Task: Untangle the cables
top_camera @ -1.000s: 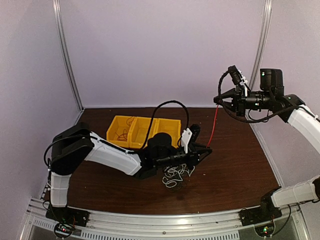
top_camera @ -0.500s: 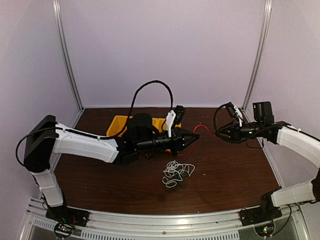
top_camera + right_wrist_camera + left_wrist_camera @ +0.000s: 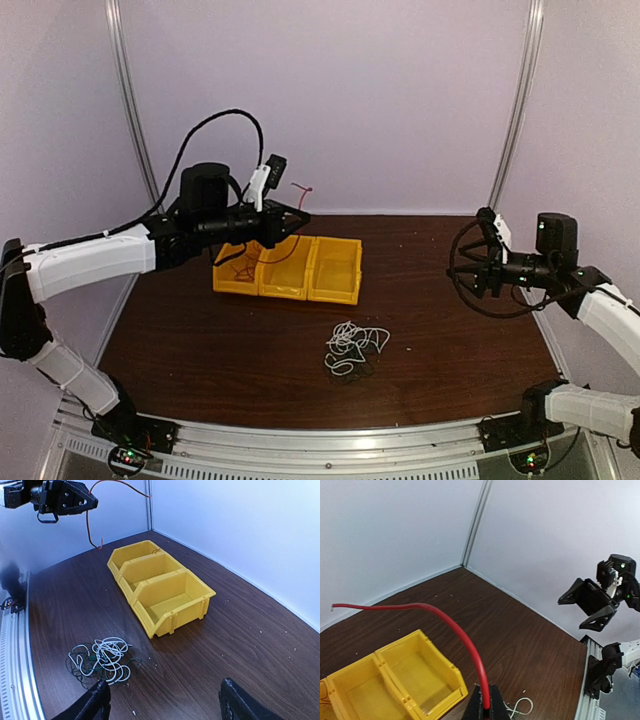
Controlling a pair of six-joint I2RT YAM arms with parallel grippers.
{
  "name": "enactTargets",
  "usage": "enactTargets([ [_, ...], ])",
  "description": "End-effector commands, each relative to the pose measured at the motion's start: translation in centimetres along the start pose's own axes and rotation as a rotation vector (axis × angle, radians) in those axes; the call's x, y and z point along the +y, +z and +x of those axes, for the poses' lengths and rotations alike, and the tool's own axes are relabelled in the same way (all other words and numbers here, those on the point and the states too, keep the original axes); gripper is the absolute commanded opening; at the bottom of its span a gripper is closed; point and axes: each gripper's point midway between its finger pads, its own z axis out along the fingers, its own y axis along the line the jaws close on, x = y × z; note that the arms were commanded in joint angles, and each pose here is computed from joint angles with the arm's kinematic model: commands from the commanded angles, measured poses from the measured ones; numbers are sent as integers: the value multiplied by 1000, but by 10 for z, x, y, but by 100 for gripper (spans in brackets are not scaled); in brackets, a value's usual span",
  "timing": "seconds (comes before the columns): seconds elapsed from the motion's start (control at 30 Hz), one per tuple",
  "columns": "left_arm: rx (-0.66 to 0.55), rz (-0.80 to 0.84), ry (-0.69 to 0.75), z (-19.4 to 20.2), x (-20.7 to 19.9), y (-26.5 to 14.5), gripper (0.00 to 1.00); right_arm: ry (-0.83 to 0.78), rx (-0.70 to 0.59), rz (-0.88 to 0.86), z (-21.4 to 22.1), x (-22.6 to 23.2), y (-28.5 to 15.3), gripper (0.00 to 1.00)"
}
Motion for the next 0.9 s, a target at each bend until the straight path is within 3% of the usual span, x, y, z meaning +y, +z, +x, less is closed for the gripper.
enactTargets([
  [0.0,-1,-109,35,-4,34,-31,0,-40,23,118,21,-19,-8,76],
  [0.17,-10,-147,31,-4,81,-38,0,-51,30,155,24,-27,-12,76],
  [0.43,-40,-52,34,2,136,-24,0,-83,38,164,30,-27,-15,76],
  [0.7,-112,80,-11,-3,160,4,0,-97,55,174,36,-29,-15,75],
  [0.87,-90,169,-62,30,171,-2,0,-103,59,177,37,-29,-16,76],
])
